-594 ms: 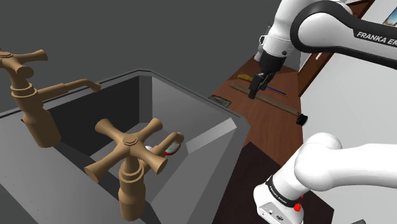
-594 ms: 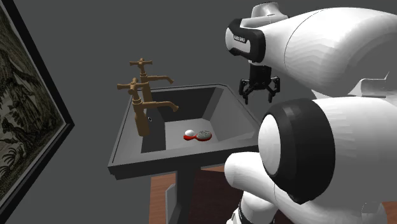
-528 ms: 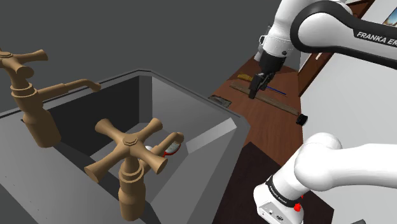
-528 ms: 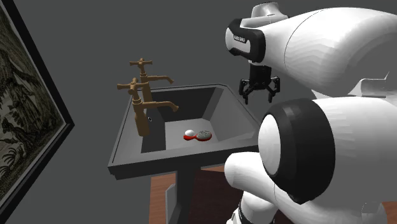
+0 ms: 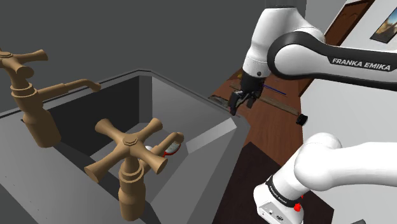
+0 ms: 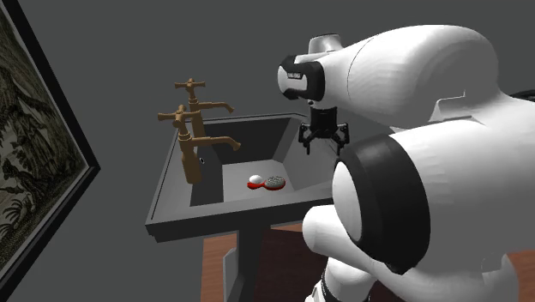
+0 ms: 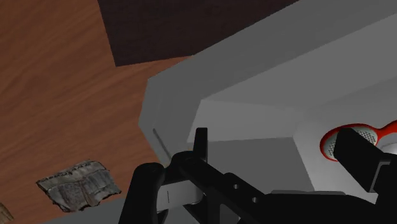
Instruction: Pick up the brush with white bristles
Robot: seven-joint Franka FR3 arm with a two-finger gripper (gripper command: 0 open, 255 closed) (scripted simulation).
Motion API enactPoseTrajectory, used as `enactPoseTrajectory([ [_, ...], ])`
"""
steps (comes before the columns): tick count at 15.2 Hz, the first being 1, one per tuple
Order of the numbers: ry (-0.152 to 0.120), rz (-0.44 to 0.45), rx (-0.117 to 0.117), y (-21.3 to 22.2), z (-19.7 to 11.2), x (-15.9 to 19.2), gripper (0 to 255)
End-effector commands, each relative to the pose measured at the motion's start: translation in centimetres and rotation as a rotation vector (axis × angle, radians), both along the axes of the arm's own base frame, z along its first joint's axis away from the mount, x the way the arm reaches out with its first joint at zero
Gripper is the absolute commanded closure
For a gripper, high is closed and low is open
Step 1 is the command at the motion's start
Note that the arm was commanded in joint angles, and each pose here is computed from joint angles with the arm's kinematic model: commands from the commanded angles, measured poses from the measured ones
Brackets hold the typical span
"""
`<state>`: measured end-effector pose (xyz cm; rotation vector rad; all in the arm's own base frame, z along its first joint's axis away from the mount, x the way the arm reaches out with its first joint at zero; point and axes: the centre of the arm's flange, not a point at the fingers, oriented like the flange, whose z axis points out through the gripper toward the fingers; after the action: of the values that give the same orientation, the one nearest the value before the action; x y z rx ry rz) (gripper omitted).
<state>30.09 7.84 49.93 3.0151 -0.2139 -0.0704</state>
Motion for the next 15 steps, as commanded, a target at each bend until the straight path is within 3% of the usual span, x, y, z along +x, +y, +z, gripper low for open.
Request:
enactPoseTrajectory([
  [1, -0.002, -0.067, -0.002, 2.0, -1.8, 0.6, 0],
  [15, -0.006, -0.499, -0.019, 13.6, -14.7, 7.0, 0],
])
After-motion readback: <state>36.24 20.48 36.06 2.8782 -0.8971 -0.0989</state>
